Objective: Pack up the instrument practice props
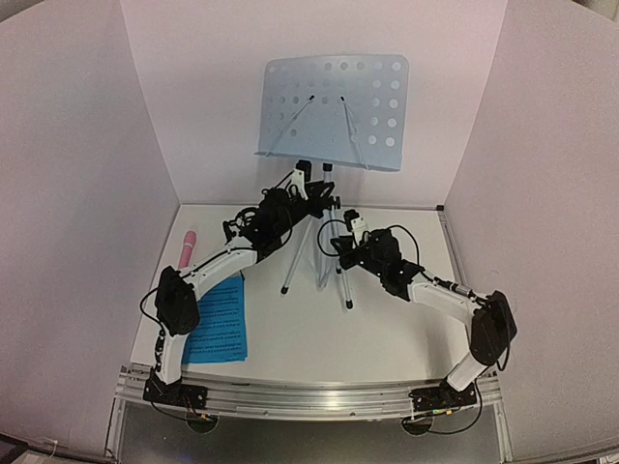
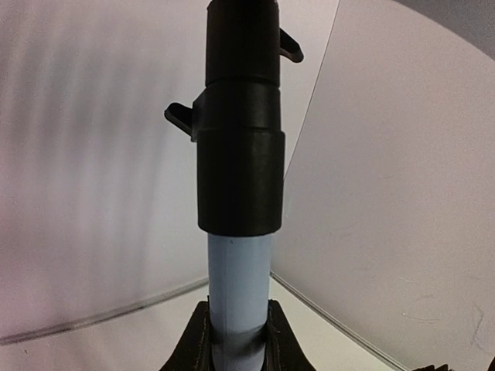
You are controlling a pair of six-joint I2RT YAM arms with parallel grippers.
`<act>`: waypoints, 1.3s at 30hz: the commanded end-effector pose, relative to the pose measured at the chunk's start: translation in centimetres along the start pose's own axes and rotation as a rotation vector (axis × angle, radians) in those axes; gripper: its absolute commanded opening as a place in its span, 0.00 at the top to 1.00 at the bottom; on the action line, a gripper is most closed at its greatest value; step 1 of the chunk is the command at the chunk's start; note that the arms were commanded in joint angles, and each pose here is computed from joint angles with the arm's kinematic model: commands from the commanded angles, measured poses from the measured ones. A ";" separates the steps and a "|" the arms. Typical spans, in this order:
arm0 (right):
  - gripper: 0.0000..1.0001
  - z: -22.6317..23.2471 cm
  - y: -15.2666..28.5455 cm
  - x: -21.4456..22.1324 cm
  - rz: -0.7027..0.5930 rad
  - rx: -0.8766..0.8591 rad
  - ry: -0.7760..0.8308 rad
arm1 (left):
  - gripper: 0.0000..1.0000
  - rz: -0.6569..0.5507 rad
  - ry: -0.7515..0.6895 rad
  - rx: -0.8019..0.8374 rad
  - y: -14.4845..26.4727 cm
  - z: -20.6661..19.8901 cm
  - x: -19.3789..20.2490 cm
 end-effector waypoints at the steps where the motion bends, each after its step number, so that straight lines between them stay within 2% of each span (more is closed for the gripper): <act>1: 1.00 -2.6 5.9 -8.8 -0.274 0.226 -0.170 | 1.00 0.171 0.204 0.172 0.7 -6.3 0.4; 4: 1.00 -2.1 6.7 -7.8 -0.181 0.201 -0.236 | 1.00 0.193 0.222 0.177 0.8 -7.2 0.9; 9: 1.00 -1.6 6.9 -6.0 -0.126 0.198 -0.300 | 1.00 0.204 0.222 0.182 1.1 -8.0 2.1; 15: 1.00 -0.7 7.2 -5.1 -0.059 0.170 -0.419 | 1.00 0.292 0.302 0.132 1.5 -8.2 3.3; 21: 1.00 0.8 8.6 -2.3 0.143 0.144 -0.548 | 1.00 0.414 0.388 0.081 2.3 -8.5 5.5; 28: 1.00 2.0 9.1 0.3 0.252 0.088 -0.687 | 1.00 0.526 0.469 0.011 3.3 -9.4 7.8; 34: 1.00 2.2 7.9 4.4 0.375 0.113 -0.727 | 1.00 0.627 0.531 -0.131 3.8 -7.4 12.1; 39: 1.00 2.0 6.5 6.6 0.408 0.168 -0.716 | 1.00 0.675 0.539 -0.153 3.3 -6.0 15.3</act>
Point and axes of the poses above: each gripper's point midway between its finger pads, its own y axis back along the fingers, its own z axis along the line the jaws close on, x = y × z, the point moved 10 cm from there along y, back along the fingers, and after that the axes turned 11 degrees about y, right-handed, at the moved point
